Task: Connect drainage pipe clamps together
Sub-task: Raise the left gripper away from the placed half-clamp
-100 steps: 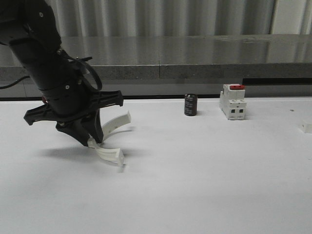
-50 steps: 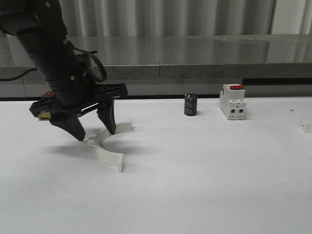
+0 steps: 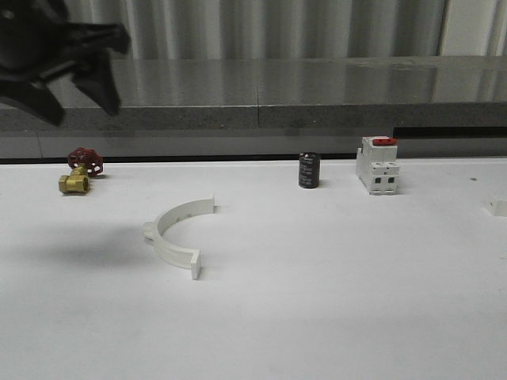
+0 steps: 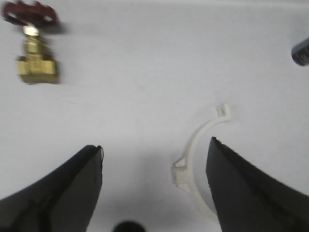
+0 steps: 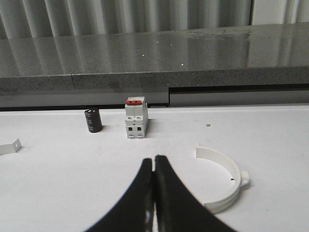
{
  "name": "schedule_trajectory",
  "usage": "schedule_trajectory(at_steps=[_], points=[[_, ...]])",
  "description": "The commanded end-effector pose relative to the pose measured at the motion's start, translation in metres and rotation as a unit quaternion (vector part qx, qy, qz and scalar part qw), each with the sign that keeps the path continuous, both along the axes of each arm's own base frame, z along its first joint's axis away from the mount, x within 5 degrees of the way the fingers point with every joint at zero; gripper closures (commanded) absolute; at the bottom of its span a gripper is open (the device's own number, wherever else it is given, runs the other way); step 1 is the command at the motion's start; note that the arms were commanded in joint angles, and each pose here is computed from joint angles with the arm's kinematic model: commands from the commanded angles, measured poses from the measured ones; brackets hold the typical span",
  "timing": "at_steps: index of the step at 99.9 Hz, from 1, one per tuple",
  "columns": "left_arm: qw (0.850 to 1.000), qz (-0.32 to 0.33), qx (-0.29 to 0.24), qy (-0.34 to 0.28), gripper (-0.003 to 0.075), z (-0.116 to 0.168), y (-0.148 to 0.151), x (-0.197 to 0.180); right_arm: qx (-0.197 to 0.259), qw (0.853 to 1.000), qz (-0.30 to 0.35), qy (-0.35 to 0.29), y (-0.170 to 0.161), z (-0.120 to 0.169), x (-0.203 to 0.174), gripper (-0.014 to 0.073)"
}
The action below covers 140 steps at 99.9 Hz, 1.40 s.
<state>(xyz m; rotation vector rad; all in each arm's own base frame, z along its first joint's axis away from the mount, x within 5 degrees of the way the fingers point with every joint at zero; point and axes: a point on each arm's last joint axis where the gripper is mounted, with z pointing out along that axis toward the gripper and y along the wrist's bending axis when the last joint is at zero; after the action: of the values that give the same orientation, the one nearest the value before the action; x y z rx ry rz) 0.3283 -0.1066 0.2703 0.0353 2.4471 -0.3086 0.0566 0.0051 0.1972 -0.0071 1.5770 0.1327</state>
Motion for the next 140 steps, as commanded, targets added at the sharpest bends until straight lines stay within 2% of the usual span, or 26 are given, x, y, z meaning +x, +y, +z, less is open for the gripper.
schedule_trajectory(at_steps=[1,16,28,57,78,92,111,121,140], points=[[0.995,0.015,-0.006,-0.096,0.0258,0.042,0.027,-0.020,0.003,0.998,-0.003,-0.061,-0.001,0.016,-0.003,0.0662],[0.988,0.047,0.015,-0.144,0.0258,0.060,0.068,-0.064,0.003,0.998,-0.003,-0.061,-0.001,0.016,-0.003,0.0662],[0.982,0.072,0.021,-0.173,0.0258,0.064,0.086,-0.102,0.003,0.998,-0.003,-0.061,-0.001,0.016,-0.003,0.0662],[0.967,0.075,0.005,-0.243,0.0258,0.054,0.093,-0.191,0.003,0.998,-0.003,-0.061,-0.001,0.016,-0.003,0.0662],[0.963,0.071,0.003,-0.259,0.0270,0.033,0.096,-0.238,0.003,0.998,-0.003,-0.070,-0.001,0.017,-0.003,0.0662],[0.959,0.071,0.001,-0.275,0.0370,0.020,0.097,-0.256,0.004,0.997,-0.003,-0.077,-0.001,0.018,-0.003,0.0662],[0.950,0.071,0.007,-0.305,0.0630,0.019,0.099,-0.268,0.005,0.997,-0.003,-0.078,-0.001,0.020,-0.004,0.0662],[0.948,0.071,0.010,-0.309,0.0738,0.019,0.100,-0.269,0.003,0.998,-0.003,-0.062,-0.001,0.030,-0.005,0.0662],[0.946,0.071,0.009,-0.316,0.0741,0.020,0.100,-0.268,0.002,1.000,-0.002,-0.021,0.000,0.070,-0.003,0.0662]])
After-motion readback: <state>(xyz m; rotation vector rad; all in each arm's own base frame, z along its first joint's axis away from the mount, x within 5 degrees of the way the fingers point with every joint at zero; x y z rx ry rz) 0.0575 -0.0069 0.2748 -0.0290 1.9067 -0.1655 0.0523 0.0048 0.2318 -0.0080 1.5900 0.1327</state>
